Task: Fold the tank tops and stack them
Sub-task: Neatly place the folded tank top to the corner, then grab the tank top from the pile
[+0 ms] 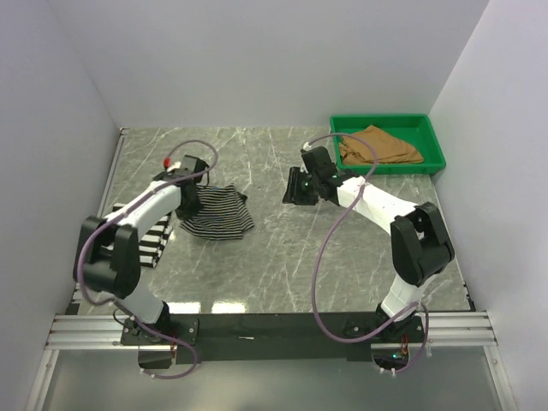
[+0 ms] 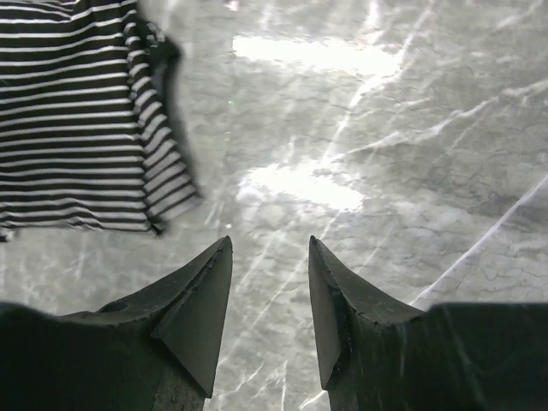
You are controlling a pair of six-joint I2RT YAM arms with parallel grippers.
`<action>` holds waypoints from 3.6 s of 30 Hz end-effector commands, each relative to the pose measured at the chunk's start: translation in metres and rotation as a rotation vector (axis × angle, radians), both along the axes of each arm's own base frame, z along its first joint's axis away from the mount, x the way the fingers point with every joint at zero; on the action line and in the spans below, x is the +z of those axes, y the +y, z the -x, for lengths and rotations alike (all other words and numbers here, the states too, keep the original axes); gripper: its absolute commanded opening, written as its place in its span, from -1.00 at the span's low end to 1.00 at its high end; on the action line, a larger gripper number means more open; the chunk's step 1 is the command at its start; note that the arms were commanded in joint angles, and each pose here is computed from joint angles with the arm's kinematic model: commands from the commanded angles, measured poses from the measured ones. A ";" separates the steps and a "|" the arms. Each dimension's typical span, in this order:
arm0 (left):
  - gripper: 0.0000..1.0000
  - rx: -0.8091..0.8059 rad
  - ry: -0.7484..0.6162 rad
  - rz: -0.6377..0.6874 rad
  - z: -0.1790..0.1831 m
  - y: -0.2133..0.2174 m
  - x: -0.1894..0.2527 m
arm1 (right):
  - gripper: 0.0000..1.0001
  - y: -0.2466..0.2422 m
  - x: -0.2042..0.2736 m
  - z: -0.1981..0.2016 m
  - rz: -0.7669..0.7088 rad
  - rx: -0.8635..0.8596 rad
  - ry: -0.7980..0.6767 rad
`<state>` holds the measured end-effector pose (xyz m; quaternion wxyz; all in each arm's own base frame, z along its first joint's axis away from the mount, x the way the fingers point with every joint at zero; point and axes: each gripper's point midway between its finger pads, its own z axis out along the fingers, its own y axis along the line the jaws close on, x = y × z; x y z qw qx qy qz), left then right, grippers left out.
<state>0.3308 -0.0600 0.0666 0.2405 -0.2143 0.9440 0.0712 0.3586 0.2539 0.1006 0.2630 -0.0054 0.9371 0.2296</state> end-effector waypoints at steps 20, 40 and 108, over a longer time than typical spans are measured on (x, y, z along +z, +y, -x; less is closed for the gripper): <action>-0.99 0.332 -0.177 -0.268 0.046 0.187 0.102 | -0.05 0.011 0.015 0.015 -0.095 0.083 -0.026; 0.99 0.327 -0.449 0.076 0.005 0.143 0.141 | -0.04 -0.018 0.044 -0.008 -0.047 -0.017 -0.110; 0.99 -0.617 -0.331 0.607 -0.021 -0.178 0.139 | -1.00 -0.256 -0.002 -0.259 0.174 -0.644 -0.104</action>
